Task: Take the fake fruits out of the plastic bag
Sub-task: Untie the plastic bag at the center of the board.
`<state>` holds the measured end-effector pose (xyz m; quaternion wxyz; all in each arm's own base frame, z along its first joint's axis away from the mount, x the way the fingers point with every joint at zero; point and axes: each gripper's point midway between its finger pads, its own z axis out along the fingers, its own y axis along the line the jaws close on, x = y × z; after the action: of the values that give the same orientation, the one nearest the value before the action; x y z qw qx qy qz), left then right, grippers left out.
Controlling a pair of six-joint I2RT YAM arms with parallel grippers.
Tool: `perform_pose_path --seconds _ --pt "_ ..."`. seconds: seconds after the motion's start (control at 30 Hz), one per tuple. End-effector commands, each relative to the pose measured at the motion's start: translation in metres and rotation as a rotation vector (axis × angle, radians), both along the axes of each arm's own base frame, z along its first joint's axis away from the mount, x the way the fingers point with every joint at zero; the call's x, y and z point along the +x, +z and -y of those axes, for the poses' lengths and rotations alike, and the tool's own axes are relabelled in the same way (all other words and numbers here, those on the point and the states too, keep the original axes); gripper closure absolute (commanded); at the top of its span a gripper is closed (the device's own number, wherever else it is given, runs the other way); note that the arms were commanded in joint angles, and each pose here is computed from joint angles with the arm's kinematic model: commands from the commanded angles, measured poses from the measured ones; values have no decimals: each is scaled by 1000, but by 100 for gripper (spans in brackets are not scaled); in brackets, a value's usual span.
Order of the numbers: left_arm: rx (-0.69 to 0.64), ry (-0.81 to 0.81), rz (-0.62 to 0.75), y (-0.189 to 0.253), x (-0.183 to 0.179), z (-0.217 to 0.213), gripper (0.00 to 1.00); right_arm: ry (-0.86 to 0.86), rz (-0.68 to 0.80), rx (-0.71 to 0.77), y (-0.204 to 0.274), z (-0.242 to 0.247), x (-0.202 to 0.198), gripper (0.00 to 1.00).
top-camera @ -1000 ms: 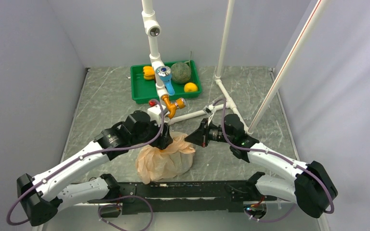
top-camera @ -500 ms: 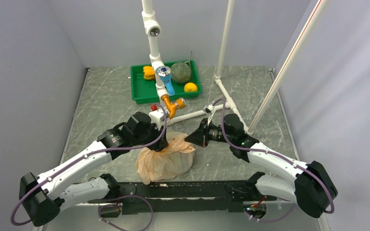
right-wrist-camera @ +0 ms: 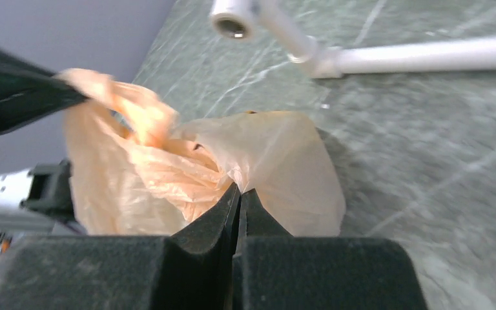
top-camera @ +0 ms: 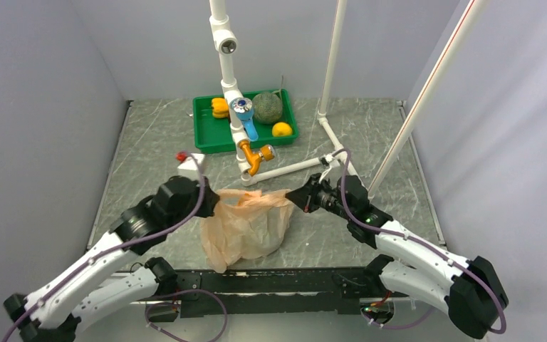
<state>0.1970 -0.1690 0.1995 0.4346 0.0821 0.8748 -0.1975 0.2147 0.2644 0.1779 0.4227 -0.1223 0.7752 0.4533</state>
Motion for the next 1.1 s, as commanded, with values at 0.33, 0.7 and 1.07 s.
perform_pose_path --seconds 0.33,0.7,1.07 --pt "-312 51 28 14 -13 7 100 8 167 -194 0 22 -3 49" --pt "-313 42 1 11 -18 7 100 19 499 -392 44 -11 -31 28" --pt "-338 90 -10 6 -23 -3 100 13 554 -717 20 -58 -21 34"
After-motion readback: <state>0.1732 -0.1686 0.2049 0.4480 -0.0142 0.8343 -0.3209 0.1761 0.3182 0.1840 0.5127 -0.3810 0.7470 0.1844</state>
